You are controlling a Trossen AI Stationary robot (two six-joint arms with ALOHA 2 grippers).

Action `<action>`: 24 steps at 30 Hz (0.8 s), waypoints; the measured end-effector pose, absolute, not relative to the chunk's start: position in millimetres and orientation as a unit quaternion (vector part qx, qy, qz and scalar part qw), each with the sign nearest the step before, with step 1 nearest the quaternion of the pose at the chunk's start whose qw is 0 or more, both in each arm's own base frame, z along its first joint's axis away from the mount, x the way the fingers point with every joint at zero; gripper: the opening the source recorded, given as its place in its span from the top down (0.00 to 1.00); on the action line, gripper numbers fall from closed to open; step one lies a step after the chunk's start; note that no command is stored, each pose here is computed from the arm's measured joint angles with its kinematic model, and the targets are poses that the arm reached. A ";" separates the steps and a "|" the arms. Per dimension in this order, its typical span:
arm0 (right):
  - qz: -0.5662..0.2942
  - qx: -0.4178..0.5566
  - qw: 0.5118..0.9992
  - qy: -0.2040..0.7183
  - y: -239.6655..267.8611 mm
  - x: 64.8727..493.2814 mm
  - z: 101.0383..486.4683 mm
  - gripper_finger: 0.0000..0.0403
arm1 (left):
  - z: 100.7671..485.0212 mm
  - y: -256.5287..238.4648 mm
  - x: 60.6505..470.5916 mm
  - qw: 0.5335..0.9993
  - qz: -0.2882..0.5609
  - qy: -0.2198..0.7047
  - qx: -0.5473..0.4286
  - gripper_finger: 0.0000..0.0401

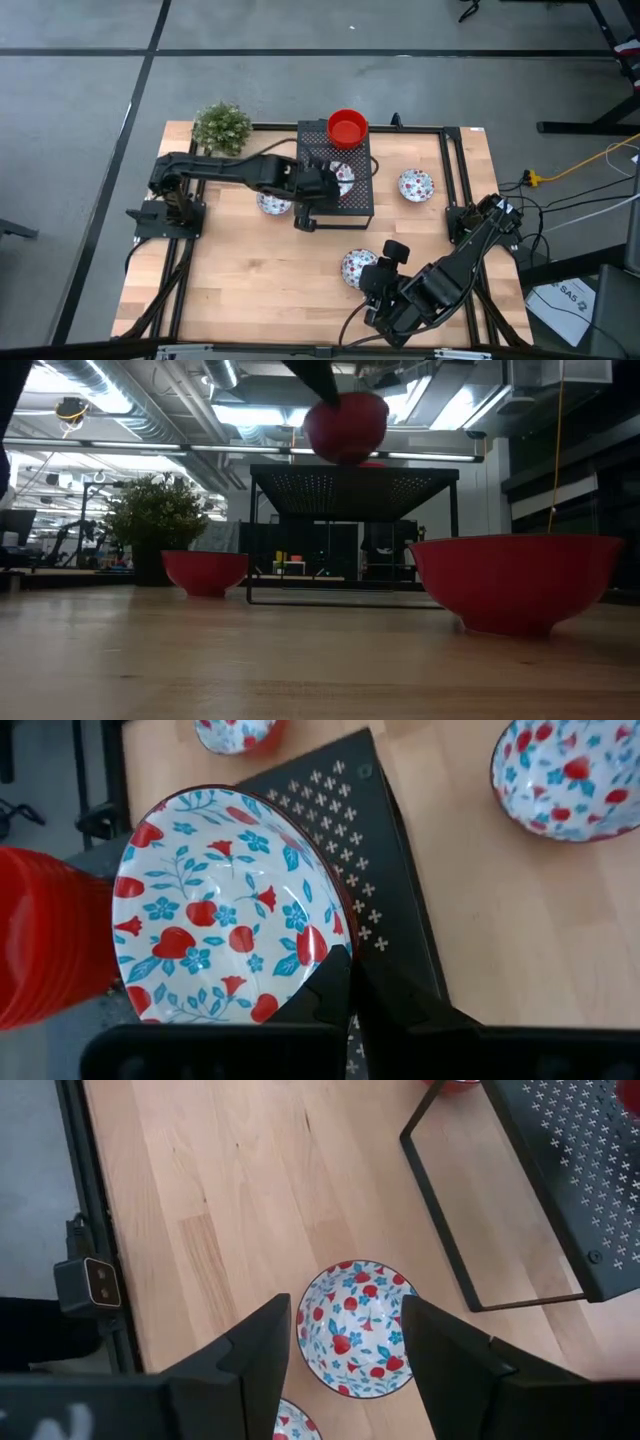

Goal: Pick & Place Mini bowls
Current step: Put the white patterned bowl on the shelf

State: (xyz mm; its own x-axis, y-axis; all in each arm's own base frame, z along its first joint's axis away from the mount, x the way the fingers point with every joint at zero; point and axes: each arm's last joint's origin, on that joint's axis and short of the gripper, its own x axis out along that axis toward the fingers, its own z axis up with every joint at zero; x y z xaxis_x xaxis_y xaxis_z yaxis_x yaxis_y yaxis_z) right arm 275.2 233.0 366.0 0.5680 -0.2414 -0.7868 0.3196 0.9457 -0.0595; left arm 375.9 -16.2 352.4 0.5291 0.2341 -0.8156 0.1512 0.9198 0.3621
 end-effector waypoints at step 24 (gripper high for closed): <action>-0.157 0.034 0.884 0.438 232.1 275.3 365.9 0.53 | 334.5 -15.5 381.5 0.831 0.066 0.524 0.172 0.88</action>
State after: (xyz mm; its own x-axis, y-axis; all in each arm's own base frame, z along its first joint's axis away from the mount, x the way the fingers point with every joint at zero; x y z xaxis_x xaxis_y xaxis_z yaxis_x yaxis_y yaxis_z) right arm 275.3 232.1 365.9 0.5662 -0.2480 -0.7861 0.3079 0.9483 -0.0774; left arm 381.5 -15.5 334.5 0.4417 0.2898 -0.8491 0.0703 0.9323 0.3547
